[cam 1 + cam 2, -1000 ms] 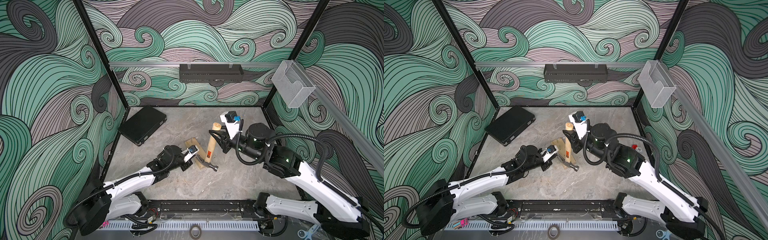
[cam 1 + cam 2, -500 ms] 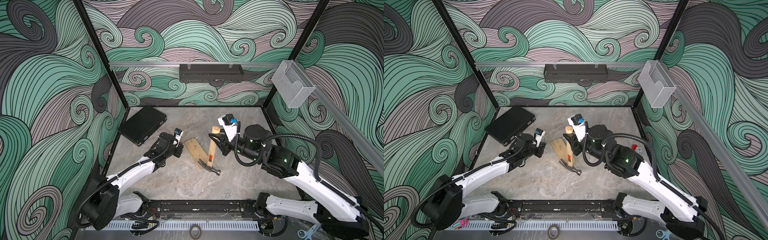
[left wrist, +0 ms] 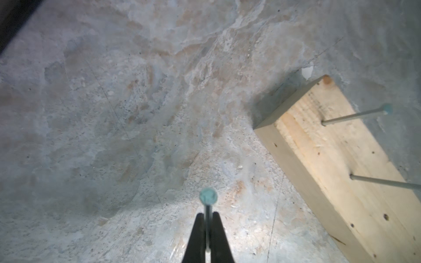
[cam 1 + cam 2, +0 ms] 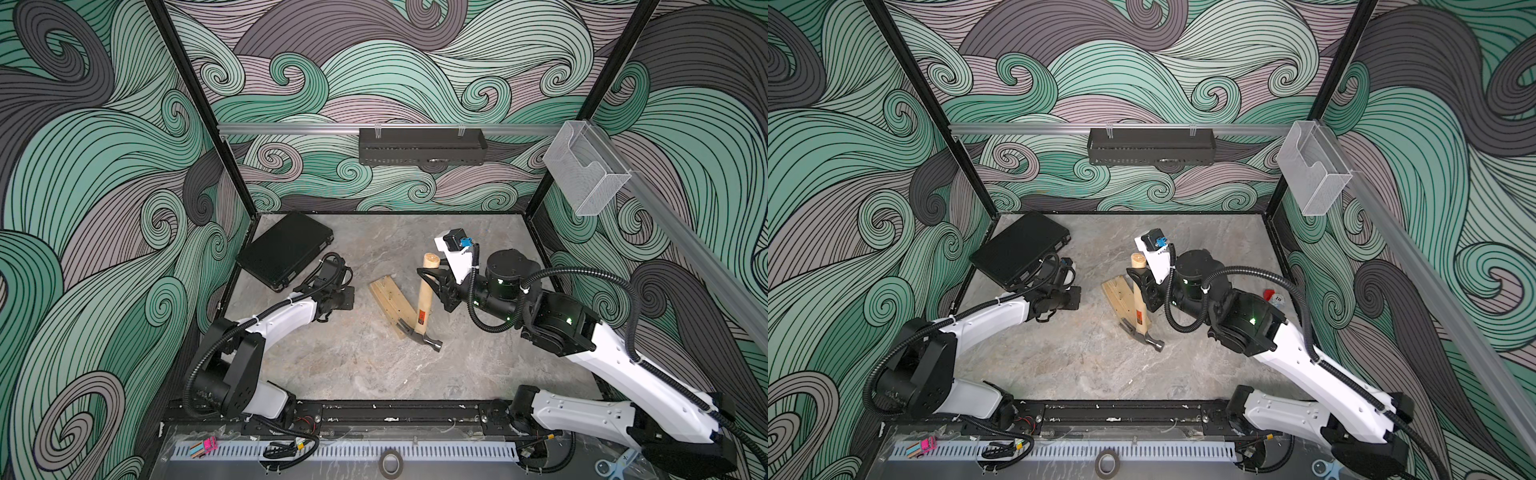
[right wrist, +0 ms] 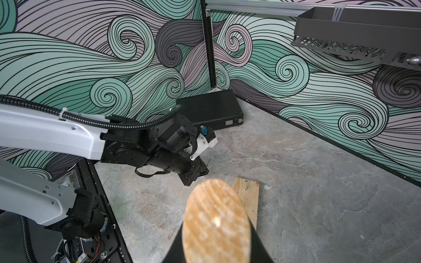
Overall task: Use a claw hammer to pull out a nail
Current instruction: Place the nail at the center of the board.
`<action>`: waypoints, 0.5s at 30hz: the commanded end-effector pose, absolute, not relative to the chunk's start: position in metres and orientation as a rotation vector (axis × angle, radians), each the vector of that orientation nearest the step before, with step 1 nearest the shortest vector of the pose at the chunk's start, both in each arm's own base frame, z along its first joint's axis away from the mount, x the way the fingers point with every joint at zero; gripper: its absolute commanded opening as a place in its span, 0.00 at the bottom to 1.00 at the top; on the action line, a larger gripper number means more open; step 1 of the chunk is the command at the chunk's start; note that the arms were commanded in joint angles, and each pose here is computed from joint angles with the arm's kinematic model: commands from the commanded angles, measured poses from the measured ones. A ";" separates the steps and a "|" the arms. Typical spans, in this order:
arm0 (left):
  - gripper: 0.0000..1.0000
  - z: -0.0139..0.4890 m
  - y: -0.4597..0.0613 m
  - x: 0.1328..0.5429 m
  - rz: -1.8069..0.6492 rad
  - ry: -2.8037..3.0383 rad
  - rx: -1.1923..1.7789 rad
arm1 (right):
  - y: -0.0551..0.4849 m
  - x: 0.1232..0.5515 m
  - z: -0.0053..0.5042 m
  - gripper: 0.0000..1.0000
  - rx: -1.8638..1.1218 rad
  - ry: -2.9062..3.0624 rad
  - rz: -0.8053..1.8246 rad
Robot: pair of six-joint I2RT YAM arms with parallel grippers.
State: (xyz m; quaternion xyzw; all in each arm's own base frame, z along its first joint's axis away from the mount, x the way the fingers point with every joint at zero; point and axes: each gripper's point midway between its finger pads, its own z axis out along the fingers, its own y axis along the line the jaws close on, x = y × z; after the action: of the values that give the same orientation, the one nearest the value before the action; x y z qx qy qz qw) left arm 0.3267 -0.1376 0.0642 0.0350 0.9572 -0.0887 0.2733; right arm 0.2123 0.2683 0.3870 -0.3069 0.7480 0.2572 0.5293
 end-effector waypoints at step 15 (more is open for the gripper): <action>0.00 0.040 -0.132 0.319 -0.244 2.706 -0.009 | 0.271 0.216 0.420 0.00 -0.665 1.687 0.658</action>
State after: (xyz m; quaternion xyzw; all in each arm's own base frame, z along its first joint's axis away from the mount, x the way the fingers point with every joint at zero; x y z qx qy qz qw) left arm 0.3171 -0.1332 0.0399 0.0116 0.9704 -0.0861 0.2252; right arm 0.2155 0.2723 0.3805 -0.3097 0.7532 0.2522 0.5226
